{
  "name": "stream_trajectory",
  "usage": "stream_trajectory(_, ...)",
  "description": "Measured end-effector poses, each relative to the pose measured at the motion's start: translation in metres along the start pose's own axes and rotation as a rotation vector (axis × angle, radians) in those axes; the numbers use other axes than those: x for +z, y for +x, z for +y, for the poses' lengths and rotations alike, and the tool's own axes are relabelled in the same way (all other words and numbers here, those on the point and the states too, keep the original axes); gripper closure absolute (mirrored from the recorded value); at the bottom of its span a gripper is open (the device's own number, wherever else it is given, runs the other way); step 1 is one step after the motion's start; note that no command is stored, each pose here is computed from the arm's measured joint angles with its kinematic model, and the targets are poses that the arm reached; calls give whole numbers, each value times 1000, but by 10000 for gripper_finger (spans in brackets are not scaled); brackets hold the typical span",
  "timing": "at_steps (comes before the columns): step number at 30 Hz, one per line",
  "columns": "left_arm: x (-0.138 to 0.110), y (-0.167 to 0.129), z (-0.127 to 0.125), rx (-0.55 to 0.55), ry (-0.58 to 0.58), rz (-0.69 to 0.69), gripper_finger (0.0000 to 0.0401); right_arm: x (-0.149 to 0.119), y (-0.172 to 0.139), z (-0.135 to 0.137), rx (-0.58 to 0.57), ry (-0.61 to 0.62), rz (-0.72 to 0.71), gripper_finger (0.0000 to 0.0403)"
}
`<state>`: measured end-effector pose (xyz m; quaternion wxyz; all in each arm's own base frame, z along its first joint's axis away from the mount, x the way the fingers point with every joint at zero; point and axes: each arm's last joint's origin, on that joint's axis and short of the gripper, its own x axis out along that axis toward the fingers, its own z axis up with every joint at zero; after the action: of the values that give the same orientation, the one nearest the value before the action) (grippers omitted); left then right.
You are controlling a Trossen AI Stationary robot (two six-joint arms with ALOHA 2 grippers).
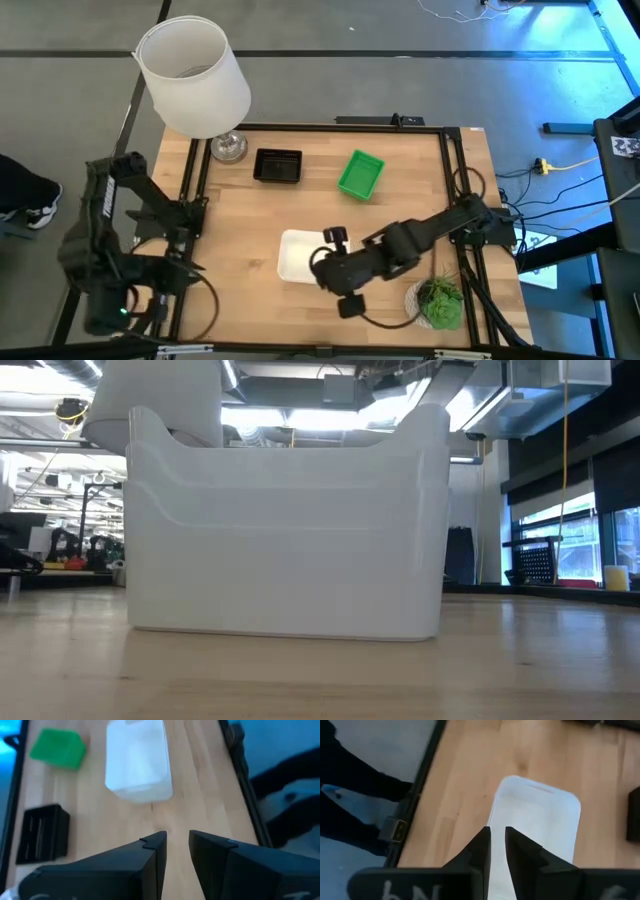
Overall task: Stack baskets by color
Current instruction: Return to Home Position
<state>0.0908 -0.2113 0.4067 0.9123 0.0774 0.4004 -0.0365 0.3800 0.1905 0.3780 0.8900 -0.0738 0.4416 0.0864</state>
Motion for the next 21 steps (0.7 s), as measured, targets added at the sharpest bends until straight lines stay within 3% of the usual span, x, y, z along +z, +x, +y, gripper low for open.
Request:
stream_trajectory(9, -4, -28, 20, -76, -52, -209, 326, -3, -28, 1, -25, -8, -36, 347)
stream_trajectory(16, -4, -7, 2, -309, 101, -333, 326, -9, -45, 14, -58, -5, -48, 347)
stream_trajectory(21, 3, 22, 14, -415, 204, -383, 326, -19, -73, 25, -138, 21, -89, 347)
